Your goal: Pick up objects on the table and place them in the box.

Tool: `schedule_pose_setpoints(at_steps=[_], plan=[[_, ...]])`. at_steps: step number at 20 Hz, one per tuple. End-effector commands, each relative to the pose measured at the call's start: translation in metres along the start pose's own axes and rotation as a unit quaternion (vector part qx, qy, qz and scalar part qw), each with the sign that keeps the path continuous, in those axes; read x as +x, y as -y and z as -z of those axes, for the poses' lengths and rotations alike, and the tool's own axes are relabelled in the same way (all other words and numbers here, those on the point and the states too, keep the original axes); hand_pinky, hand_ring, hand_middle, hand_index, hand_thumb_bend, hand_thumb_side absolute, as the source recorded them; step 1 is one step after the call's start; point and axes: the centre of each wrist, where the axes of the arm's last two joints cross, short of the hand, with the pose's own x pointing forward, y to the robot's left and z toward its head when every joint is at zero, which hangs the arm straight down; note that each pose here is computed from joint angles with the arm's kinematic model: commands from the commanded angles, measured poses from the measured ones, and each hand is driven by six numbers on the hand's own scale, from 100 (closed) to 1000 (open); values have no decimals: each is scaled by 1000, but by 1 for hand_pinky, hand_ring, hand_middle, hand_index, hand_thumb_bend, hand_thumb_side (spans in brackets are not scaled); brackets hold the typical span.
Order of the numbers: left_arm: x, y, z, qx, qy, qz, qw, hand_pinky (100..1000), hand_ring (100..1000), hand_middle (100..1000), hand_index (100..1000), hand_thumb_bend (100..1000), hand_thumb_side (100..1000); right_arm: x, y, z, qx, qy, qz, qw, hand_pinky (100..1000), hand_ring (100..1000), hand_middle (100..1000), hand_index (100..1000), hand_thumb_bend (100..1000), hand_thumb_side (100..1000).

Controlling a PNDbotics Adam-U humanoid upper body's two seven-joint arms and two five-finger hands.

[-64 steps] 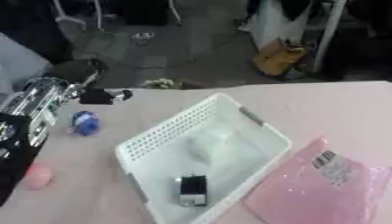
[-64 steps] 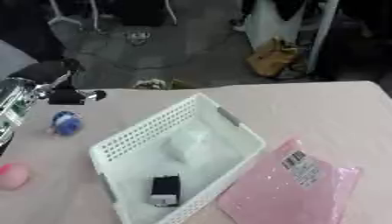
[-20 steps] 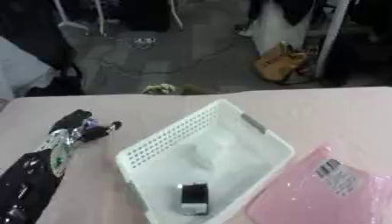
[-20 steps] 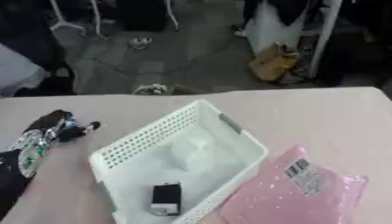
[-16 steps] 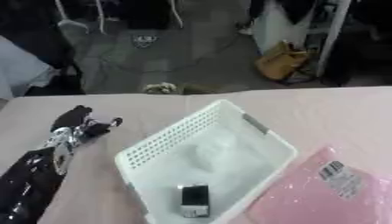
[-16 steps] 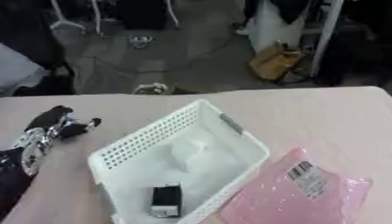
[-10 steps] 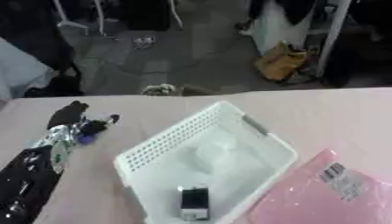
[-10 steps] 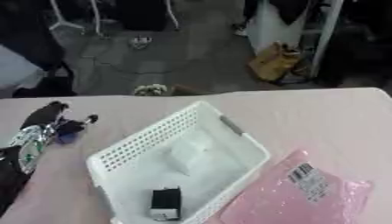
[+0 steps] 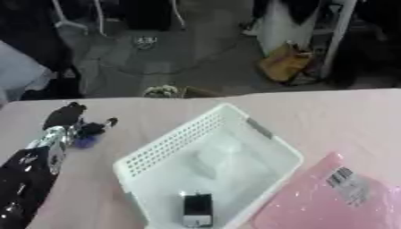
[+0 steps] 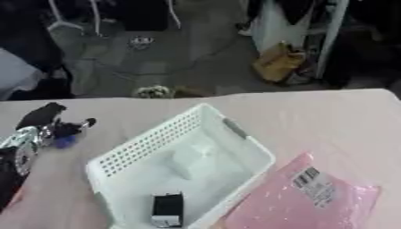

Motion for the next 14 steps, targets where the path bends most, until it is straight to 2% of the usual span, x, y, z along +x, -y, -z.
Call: schedule_pose_setpoints(at_steps=[1,14], plan=[[-19,-21,6,10,-14,1,1000,1000,1000,1000,1000,913,1000,5,0,9,3,23,1,1000,776,817,767,783,100,1000],[-32,-13,7,4,-38,-22,999,1000,1000,1000,1000,889,1000,5,0,9,3,23,0,1000,776,817,767,782,100,1000]])
